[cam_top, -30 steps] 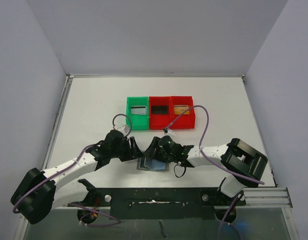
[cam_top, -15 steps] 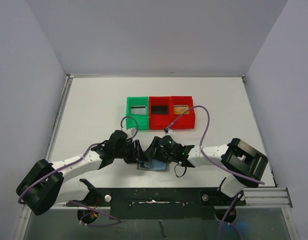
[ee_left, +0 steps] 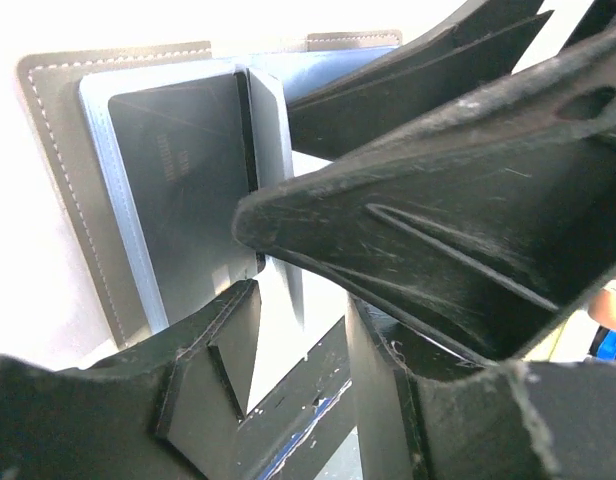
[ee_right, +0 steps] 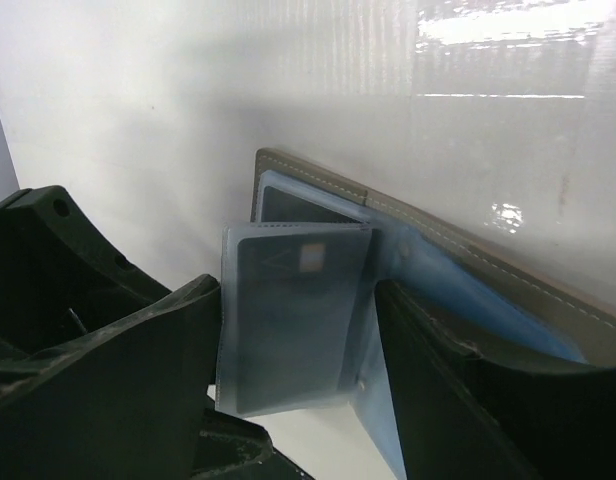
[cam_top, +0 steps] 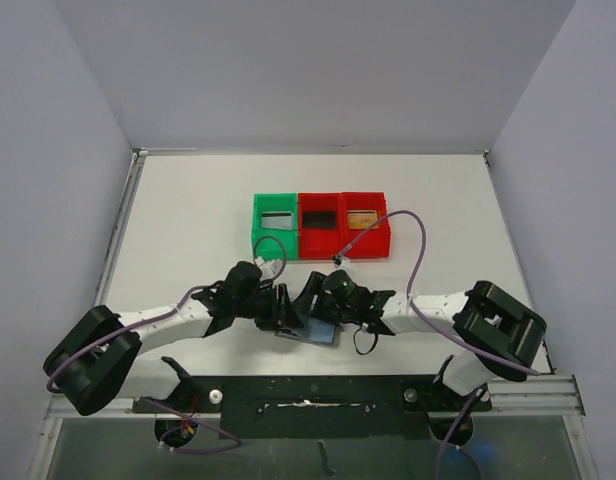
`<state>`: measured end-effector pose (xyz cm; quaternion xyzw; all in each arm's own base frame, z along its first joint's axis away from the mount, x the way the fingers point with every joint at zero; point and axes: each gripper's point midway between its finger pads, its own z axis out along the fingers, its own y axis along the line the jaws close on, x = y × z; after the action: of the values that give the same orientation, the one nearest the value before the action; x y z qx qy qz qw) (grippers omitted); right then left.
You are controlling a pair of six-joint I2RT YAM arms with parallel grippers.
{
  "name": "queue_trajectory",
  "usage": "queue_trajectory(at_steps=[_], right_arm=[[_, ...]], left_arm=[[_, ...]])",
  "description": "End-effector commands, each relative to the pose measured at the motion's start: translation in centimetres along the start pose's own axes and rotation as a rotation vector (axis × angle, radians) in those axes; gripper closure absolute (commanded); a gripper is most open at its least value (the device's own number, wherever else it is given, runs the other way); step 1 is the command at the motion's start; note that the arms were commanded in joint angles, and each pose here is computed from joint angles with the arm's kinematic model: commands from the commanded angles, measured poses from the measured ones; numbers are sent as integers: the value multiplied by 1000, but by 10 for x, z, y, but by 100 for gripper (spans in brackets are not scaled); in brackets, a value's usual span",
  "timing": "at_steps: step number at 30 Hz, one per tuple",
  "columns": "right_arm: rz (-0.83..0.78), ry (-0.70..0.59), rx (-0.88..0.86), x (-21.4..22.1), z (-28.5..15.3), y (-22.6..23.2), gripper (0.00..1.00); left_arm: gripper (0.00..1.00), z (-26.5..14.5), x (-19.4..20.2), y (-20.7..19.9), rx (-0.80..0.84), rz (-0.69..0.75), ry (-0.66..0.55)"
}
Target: Take the credit cards out of the card holder
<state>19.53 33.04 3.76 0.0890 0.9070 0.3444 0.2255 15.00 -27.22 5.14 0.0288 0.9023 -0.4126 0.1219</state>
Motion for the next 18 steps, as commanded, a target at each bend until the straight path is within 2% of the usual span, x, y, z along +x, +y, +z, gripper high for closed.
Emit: queue_trajectory(at_steps=[1,5,11,15,18], right_arm=[[-20,-49,-24,-12,-20,12,35],[-3,-115,13,-27,-35,7,29],[47,-204,119,-42,-59,-16,28],[73,-243,135,-47,-74,-27,31],[85,-248,95,-49,-80,-23,36]], left_arm=[[60,1,-33,-44,140,104,-93],[59,7,-32,-53,180,120,-68],[58,20,-28,-72,214,171,-15],[57,22,-22,-83,220,206,-5],[57,16,-28,-71,139,204,-53]])
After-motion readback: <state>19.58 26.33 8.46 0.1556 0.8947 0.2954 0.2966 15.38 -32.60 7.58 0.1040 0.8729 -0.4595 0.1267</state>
